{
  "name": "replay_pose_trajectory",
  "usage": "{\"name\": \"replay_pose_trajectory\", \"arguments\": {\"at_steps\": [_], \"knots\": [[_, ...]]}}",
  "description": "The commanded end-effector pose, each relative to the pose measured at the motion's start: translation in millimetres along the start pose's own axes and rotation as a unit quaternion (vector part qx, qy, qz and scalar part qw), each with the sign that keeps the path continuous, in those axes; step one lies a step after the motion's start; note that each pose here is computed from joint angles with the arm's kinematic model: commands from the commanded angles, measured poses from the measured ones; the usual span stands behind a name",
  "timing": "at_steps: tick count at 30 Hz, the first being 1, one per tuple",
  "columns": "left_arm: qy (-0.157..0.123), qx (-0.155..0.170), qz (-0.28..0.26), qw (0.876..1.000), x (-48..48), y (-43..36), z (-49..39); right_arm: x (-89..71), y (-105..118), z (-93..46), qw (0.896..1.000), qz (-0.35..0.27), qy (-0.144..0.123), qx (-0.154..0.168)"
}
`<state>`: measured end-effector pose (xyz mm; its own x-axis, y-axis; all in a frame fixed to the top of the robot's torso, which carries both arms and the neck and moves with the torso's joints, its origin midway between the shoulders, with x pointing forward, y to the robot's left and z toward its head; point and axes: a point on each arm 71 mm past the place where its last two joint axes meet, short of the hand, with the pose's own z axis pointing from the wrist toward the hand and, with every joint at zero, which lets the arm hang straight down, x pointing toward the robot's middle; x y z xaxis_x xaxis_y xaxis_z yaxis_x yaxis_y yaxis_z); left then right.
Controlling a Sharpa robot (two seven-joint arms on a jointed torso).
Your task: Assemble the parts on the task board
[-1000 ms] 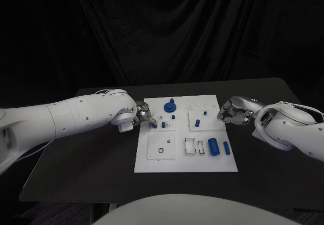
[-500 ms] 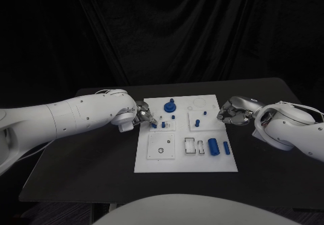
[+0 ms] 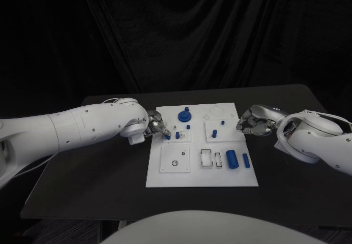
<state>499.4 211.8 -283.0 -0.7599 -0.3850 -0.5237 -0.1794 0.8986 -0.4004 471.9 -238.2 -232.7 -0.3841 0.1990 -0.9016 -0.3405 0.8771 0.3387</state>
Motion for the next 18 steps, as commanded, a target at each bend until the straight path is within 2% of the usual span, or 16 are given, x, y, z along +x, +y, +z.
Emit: {"name": "replay_pose_trajectory", "arguments": {"at_steps": [1, 18], "knots": [[0.004, 0.007, 0.001, 1.0, 5.9, -1.3, 1.4, 1.4, -1.3, -0.2, 1.0, 0.0, 0.003, 0.007], [-0.027, 0.017, 0.022, 0.999, 1.5, -1.9, 0.7, 1.9, -1.4, -0.1, 1.0, 0.0, 0.004, 0.007]]}}
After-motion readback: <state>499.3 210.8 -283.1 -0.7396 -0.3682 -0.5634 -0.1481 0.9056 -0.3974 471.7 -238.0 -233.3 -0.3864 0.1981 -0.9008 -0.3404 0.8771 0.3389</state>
